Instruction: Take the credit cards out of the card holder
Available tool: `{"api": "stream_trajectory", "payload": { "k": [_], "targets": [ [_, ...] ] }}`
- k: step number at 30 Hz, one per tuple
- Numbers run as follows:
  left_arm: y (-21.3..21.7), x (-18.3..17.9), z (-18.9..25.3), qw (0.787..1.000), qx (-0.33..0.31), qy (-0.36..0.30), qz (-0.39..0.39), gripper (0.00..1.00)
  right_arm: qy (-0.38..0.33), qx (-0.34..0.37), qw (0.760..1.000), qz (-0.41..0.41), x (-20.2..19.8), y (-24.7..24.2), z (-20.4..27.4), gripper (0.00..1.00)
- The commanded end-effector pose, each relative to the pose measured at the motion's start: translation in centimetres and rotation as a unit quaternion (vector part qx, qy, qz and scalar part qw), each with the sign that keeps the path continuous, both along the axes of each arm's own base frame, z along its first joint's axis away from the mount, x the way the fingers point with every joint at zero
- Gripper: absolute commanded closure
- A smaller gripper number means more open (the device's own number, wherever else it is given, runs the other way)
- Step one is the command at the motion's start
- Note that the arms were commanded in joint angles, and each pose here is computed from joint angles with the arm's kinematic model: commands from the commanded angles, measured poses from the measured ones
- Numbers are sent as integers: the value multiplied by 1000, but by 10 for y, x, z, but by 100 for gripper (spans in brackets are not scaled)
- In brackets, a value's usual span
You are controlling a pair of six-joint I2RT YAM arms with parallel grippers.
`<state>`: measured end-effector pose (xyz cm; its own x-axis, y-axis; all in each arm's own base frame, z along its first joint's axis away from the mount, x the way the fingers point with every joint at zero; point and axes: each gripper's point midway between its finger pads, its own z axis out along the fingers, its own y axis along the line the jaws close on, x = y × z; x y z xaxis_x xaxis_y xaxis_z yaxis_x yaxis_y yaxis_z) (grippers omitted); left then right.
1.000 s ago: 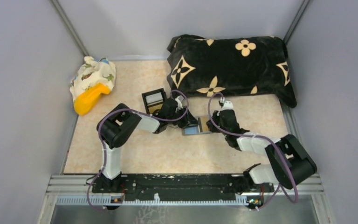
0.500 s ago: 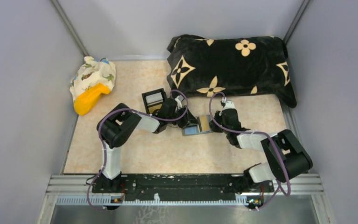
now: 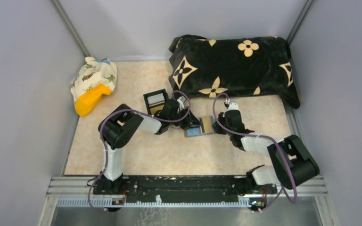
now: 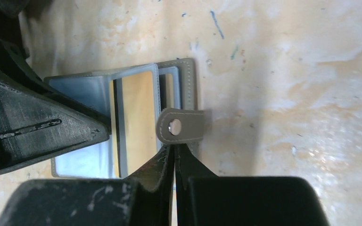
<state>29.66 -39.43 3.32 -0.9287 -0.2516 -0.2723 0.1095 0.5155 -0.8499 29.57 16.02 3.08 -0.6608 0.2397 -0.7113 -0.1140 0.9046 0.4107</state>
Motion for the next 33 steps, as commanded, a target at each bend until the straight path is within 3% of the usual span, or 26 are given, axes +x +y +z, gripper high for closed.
{"api": "stream_trajectory", "payload": {
  "k": [1,7,17,33],
  "targets": [
    [4,-3,-21,1000,25,16,-5,63,-34,-33,998,-34,7,-18,25,99],
    [4,-4,-23,999,27,16,-7,64,-55,-23,998,-14,11,-10,44,98],
    [5,-3,-24,999,30,16,-7,63,-32,7,999,25,6,9,27,98],
    [5,-5,-28,999,31,22,-9,63,-48,4,999,19,4,12,40,98]
  ]
}}
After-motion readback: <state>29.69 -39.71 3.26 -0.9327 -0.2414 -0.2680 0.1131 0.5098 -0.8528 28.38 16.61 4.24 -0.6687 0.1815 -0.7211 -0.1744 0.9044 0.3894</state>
